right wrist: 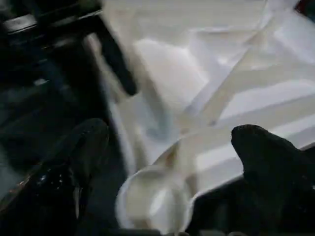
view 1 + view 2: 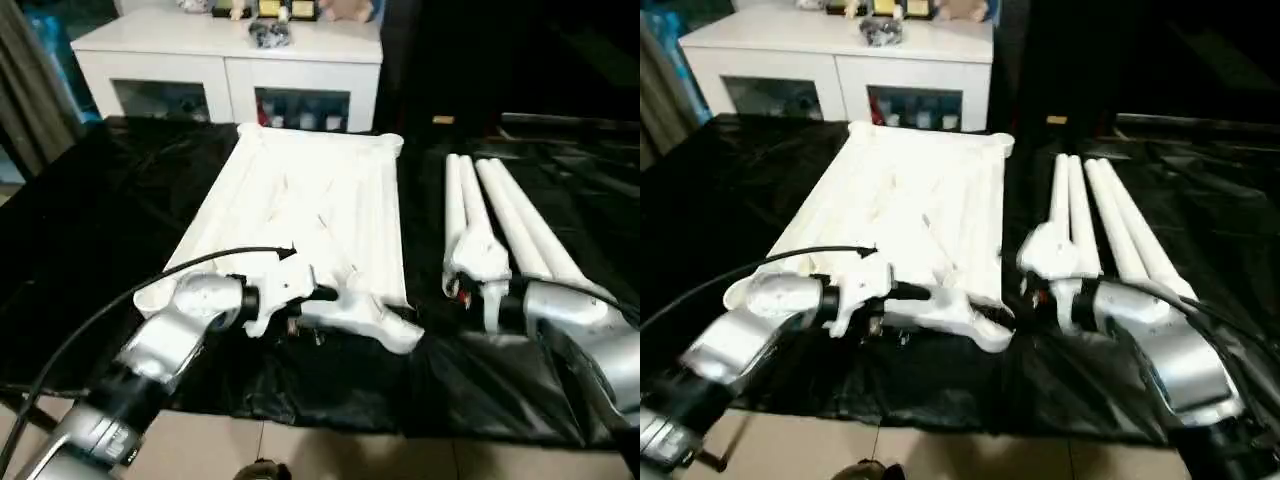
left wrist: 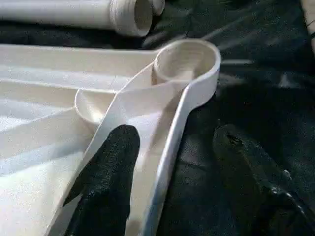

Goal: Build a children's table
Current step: Move to table

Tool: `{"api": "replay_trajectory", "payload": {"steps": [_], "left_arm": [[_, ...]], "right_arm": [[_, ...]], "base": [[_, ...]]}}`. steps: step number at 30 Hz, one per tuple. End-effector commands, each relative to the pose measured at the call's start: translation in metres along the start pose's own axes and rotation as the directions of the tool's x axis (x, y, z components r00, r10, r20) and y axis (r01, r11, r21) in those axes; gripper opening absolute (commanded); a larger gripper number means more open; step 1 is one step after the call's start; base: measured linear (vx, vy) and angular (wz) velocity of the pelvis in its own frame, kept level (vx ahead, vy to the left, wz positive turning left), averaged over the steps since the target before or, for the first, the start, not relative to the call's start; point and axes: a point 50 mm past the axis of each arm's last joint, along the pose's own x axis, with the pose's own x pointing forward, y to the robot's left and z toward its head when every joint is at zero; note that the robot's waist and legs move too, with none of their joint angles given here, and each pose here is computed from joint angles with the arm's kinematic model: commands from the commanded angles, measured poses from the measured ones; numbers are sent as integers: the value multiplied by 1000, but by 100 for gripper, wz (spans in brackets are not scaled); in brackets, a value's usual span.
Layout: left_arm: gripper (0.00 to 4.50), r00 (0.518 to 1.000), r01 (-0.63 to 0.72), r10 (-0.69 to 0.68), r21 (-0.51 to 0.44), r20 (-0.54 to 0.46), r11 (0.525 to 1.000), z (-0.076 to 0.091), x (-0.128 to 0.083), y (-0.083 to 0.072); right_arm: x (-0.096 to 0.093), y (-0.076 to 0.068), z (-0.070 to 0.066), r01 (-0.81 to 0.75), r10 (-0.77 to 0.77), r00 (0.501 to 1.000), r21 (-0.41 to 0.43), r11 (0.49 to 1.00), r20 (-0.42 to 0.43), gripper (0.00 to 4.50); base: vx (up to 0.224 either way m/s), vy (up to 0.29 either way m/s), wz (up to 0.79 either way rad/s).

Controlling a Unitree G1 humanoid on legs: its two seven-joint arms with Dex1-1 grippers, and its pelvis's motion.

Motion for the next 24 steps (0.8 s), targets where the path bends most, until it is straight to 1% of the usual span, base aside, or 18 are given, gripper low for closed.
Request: {"api": "replay_trajectory", "payload": {"steps": [1,3,4,5,6,7,9,10,12,13,14,15,17,18,19,22,23,24], "left_arm": [[249,1000,-3,3,23,-6,1000,3,1,2],[232,1000,-11,12,11,-16,1000,5,3,9],[232,1000,-23,23,8,-21,1000,5,4,11],[222,997,-67,66,-28,-37,997,5,8,21],[202,997,-68,67,-28,-37,997,5,8,21],[202,997,-68,67,-28,-37,997,5,8,21],[181,996,-74,73,-28,-46,997,4,12,24],[181,996,-76,75,-28,-49,997,3,13,25],[163,995,-89,88,-16,-56,996,2,16,28],[163,994,-98,97,-13,-49,995,4,18,29],[142,994,-104,104,-6,-31,995,7,19,31],[142,995,-102,102,-6,3,995,12,21,33],[131,995,-96,96,-9,17,995,14,22,34],[113,996,-85,85,-8,19,996,15,23,34],[113,997,-71,71,7,12,997,16,24,34],[94,999,-48,49,35,-23,998,13,27,34],[82,997,-9,13,65,-70,998,7,29,33],[71,997,7,-1,74,-81,997,6,29,33]], "right_arm": [[-1,2,2,-21,21,1000,-12,1000,-6,450],[-1,5,-3,-39,38,998,-18,999,-41,450],[0,6,-4,-40,39,998,-18,999,-47,450],[1,7,-7,-37,37,998,-14,999,-57,450],[1,7,-7,-37,37,998,-13,999,-57,450],[1,7,-7,-37,37,998,-13,999,-57,450],[2,8,-8,-28,28,998,-10,1000,-59,450],[2,8,-8,-26,25,998,-11,1000,-60,450],[3,8,-8,-20,19,998,-8,1000,-59,450],[3,8,-8,-18,18,998,-8,1000,-58,450],[2,9,-8,-18,18,998,-7,1000,-57,450],[1,9,-8,-19,19,998,-5,1000,-55,450],[0,9,-8,-19,19,998,-4,1000,-55,450],[0,9,-8,-19,19,998,-3,1000,-56,450],[-1,9,-8,-20,19,998,-3,1000,-58,450],[-2,8,-9,-20,20,998,-5,1000,-66,450],[-2,8,-10,-24,24,997,-5,1000,-69,450],[-2,8,-9,-26,26,997,-5,1000,-70,450]], "base": [[-129,43,-5],[-46,-66,10],[11,-102,12],[0,0,0],[-64,44,0],[-64,44,0],[-64,18,10],[0,0,0],[-3,27,-5],[0,0,0],[0,0,0],[0,0,0],[0,0,0],[0,0,0],[0,0,0],[0,0,0],[50,-12,-4],[0,0,0]]}}
